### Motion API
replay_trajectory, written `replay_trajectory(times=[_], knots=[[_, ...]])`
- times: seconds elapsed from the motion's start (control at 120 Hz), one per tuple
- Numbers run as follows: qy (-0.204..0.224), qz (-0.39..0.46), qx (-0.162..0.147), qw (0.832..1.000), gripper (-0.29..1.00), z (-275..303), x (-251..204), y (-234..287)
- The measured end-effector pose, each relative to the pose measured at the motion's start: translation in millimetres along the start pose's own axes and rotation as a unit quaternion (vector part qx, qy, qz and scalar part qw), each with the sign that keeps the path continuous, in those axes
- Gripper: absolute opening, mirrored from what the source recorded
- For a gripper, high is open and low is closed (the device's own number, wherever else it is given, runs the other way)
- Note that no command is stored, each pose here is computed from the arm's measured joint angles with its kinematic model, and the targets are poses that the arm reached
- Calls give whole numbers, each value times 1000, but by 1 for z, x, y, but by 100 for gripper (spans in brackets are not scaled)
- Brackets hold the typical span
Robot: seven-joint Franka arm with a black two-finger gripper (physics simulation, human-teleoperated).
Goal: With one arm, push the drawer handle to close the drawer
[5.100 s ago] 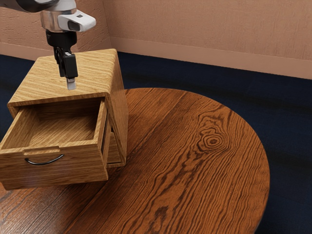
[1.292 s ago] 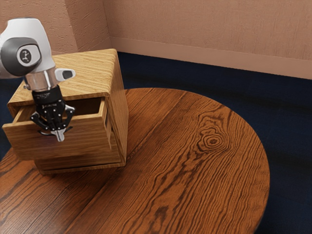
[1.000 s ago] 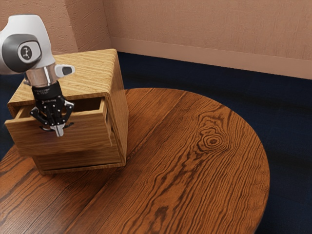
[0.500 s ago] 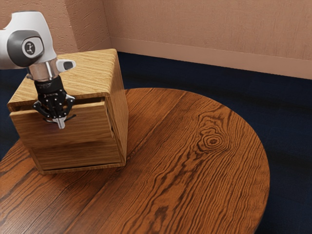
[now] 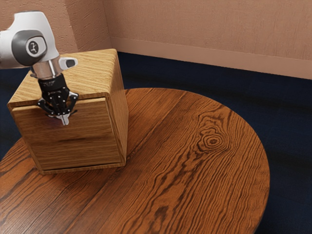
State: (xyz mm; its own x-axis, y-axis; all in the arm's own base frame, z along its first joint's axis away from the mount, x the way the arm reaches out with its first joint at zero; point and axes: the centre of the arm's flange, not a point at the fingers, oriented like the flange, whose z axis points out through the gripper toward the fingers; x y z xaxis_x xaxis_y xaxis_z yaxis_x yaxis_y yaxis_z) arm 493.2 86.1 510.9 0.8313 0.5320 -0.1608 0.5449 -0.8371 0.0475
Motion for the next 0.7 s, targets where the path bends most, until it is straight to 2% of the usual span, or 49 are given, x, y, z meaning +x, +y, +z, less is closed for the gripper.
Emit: replay_trajectory(times=[0.4, 0.458, 0.492, 0.558, 0.633, 0.7], knots=[[12, 10, -7, 1000, -8, 1, 12, 9], [21, 11, -8, 1000, -3, -7, 8, 9], [34, 9, -9, 999, -5, -18, 3, 5], [72, 1, -10, 997, -7, -56, -25, -7], [127, 15, -10, 992, -8, -116, -92, -9], [158, 73, -7, 985, 7, -165, -144, 12]])
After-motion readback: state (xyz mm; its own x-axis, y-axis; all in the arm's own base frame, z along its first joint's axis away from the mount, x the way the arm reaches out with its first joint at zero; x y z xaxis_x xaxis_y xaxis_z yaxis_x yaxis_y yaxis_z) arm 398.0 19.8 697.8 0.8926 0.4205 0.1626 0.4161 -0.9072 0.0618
